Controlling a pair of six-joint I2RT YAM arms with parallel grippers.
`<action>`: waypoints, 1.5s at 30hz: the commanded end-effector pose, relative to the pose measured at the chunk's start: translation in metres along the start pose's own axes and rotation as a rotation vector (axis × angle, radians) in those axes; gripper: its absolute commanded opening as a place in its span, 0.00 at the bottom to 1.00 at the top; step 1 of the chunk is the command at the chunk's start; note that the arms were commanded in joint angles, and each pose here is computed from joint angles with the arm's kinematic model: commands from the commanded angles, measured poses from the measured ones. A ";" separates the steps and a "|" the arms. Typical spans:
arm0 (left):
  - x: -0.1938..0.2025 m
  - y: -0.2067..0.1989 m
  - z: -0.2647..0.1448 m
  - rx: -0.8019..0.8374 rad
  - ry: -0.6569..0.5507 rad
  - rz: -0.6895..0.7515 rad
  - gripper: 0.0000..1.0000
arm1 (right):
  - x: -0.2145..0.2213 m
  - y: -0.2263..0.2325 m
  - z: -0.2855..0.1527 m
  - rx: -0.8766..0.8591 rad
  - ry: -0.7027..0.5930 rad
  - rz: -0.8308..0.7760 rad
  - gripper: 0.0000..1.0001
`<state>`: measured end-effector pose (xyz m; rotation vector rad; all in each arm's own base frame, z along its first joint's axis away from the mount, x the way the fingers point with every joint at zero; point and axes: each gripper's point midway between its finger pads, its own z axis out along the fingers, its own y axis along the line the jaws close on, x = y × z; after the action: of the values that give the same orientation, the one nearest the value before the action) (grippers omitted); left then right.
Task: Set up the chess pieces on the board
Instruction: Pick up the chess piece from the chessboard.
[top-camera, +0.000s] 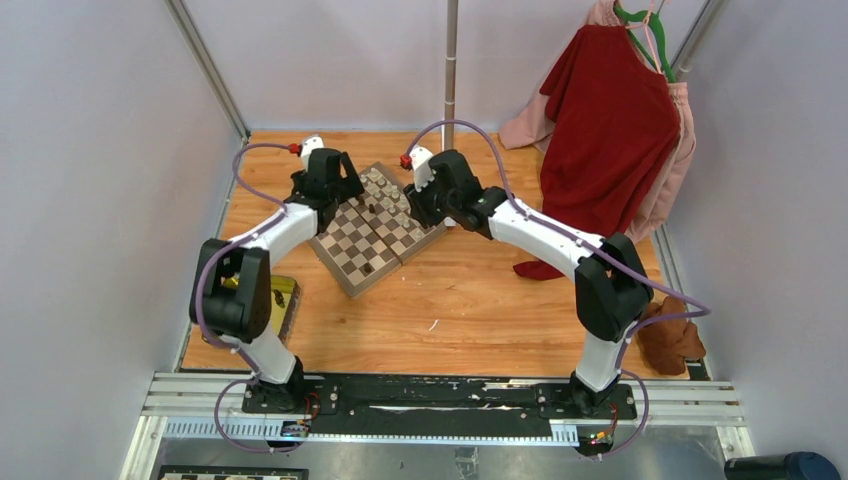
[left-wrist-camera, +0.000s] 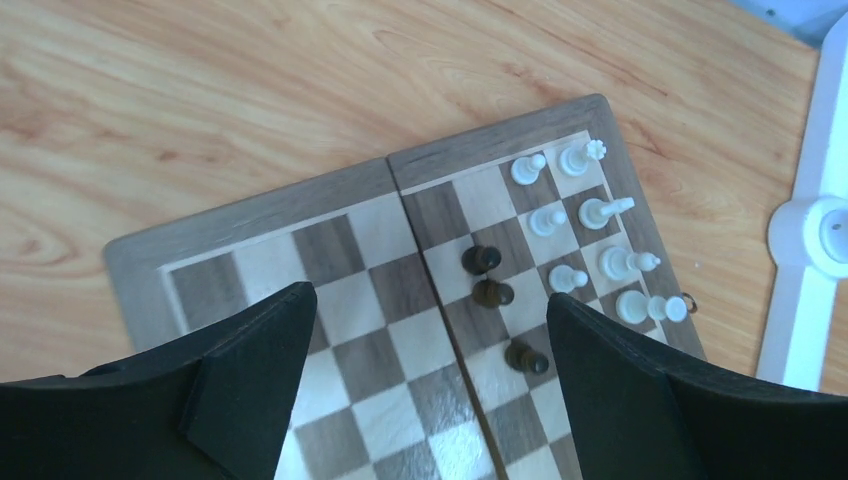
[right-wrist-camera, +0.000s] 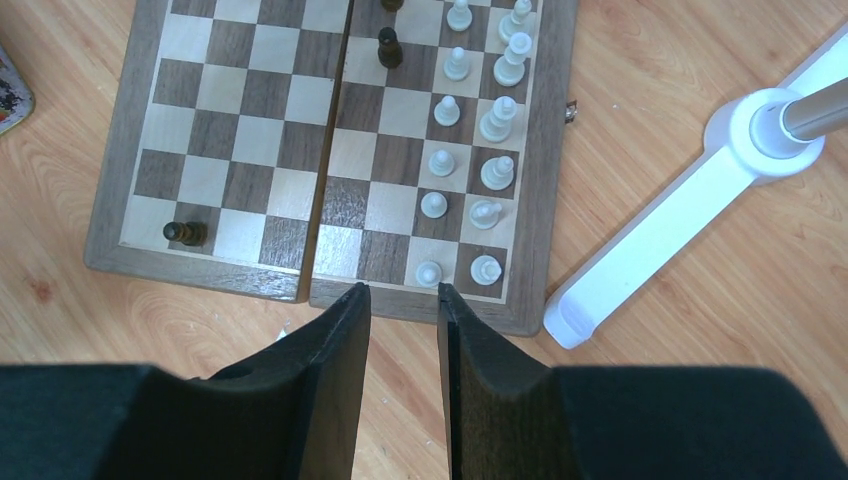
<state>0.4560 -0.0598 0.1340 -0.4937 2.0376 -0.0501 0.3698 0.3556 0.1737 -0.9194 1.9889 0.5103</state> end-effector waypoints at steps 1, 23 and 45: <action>0.000 -0.020 0.025 0.049 0.005 0.036 0.90 | -0.005 -0.016 -0.001 0.043 -0.033 -0.011 0.35; 0.040 -0.026 0.062 -0.049 0.186 -0.020 0.66 | 0.007 -0.039 0.023 0.048 -0.005 0.042 0.35; 0.048 -0.032 0.069 -0.071 0.236 -0.003 0.52 | 0.015 -0.045 0.032 0.040 0.012 0.066 0.35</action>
<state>0.5024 -0.0917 0.0718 -0.5535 2.2575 -0.0446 0.4050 0.3413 0.1396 -0.8638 2.0464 0.4861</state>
